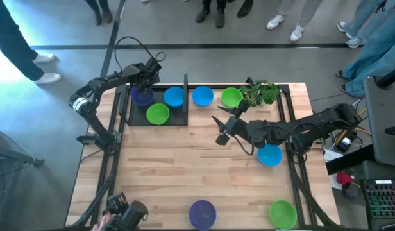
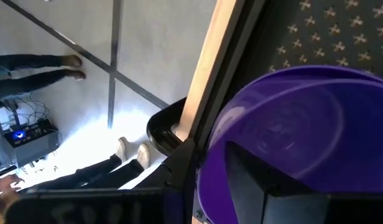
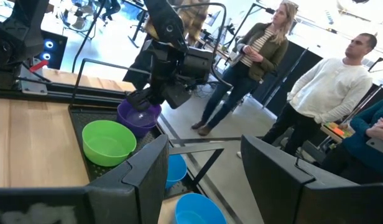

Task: Pick & Place Mini bowls
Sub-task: Stack the top purple bowl on the purple bowl on the shelf, then stack the purple bowl on the purple bowl on the shelf

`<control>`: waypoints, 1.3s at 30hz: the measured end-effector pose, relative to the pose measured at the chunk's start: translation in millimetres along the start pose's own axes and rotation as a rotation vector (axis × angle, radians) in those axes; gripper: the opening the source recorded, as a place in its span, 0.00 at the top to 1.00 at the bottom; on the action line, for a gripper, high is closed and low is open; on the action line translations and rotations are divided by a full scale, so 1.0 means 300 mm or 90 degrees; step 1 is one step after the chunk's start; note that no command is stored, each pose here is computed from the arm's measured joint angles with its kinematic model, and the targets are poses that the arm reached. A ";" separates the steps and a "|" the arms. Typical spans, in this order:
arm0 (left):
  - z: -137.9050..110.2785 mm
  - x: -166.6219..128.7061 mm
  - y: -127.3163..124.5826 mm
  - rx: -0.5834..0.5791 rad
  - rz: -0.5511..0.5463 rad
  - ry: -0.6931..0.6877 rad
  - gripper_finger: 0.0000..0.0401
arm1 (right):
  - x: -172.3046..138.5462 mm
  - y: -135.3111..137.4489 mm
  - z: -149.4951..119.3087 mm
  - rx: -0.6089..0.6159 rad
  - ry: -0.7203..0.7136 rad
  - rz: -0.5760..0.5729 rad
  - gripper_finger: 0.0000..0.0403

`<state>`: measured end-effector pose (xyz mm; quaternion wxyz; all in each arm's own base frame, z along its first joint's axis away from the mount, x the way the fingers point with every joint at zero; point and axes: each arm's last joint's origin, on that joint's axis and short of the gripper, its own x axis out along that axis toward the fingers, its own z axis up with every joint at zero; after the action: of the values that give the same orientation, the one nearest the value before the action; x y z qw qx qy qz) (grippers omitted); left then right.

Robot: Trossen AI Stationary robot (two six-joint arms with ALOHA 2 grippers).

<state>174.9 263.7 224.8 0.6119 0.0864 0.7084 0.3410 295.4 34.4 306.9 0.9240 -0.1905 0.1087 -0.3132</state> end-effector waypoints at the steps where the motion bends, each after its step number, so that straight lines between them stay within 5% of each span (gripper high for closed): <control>1: 0.000 -0.001 0.000 0.002 0.003 0.002 0.79 | 0.000 0.000 0.000 0.000 0.000 0.000 0.51; 12: -0.018 -0.068 0.040 0.009 0.033 0.015 0.79 | 0.000 0.000 0.000 0.001 0.000 0.000 0.51; 31: -0.030 0.036 -0.038 -0.003 0.072 0.016 0.79 | 0.000 0.000 0.000 0.000 0.000 0.000 0.51; 39: -0.006 -0.064 0.015 -0.036 0.125 -0.021 0.79 | 0.001 -0.001 0.000 0.012 0.001 -0.002 0.51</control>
<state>176.6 256.0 243.0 0.5891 0.1437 0.6767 0.4175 295.4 34.1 306.9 0.9253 -0.1818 0.1060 -0.3155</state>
